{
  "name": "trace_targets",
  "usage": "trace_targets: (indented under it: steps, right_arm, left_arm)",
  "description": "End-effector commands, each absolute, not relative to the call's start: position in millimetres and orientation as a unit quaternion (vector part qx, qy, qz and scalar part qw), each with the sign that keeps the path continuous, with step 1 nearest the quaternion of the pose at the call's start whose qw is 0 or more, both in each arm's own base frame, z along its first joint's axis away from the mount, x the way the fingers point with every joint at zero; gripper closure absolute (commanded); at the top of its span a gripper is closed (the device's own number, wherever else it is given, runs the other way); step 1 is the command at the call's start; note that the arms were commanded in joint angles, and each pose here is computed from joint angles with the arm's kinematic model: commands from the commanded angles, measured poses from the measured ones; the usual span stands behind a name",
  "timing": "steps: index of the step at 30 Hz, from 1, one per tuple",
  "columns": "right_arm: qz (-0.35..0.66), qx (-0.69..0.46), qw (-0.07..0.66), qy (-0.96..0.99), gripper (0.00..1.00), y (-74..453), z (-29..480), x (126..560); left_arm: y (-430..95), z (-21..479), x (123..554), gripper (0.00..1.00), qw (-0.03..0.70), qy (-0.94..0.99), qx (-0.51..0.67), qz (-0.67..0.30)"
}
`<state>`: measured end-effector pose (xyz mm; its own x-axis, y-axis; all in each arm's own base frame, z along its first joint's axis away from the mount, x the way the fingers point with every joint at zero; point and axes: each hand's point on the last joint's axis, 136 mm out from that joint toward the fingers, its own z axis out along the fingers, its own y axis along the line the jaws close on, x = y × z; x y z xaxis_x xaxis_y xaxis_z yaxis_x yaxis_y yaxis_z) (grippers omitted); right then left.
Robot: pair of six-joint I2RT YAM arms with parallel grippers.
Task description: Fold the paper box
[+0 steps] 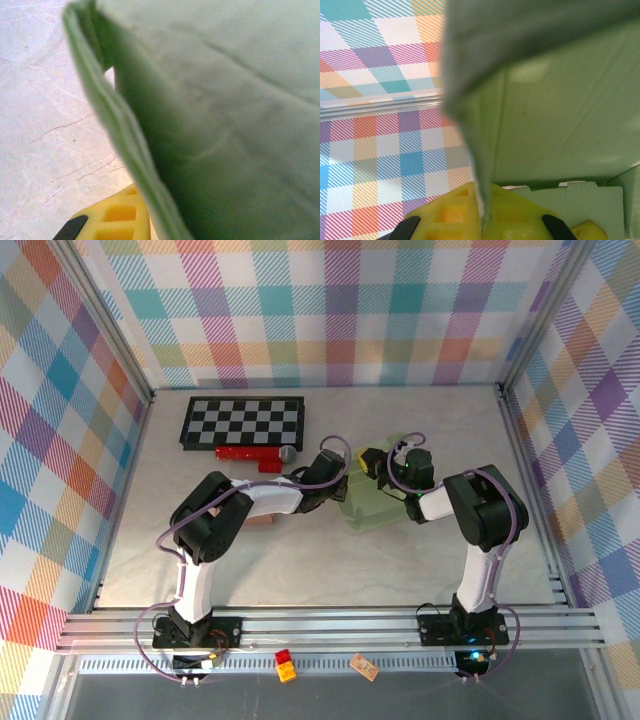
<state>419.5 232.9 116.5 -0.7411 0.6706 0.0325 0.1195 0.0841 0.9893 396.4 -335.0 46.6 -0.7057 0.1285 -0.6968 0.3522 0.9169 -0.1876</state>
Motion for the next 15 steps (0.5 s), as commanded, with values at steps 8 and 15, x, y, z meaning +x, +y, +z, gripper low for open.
trace_targets:
  steps: [8, 15]
  right_arm:
    - [0.587, 0.306, 0.181, 0.728, 0.8, 246, 107, 400]
    - [0.478, 0.29, 0.189, 0.808, 0.32, 215, 154, 390]
  left_arm:
    - [-330, 74, 408, 1.0, 0.394, 0.91, 0.072, -0.109]
    - [-308, 87, 401, 1.0, 0.338, 0.935, 0.034, -0.105]
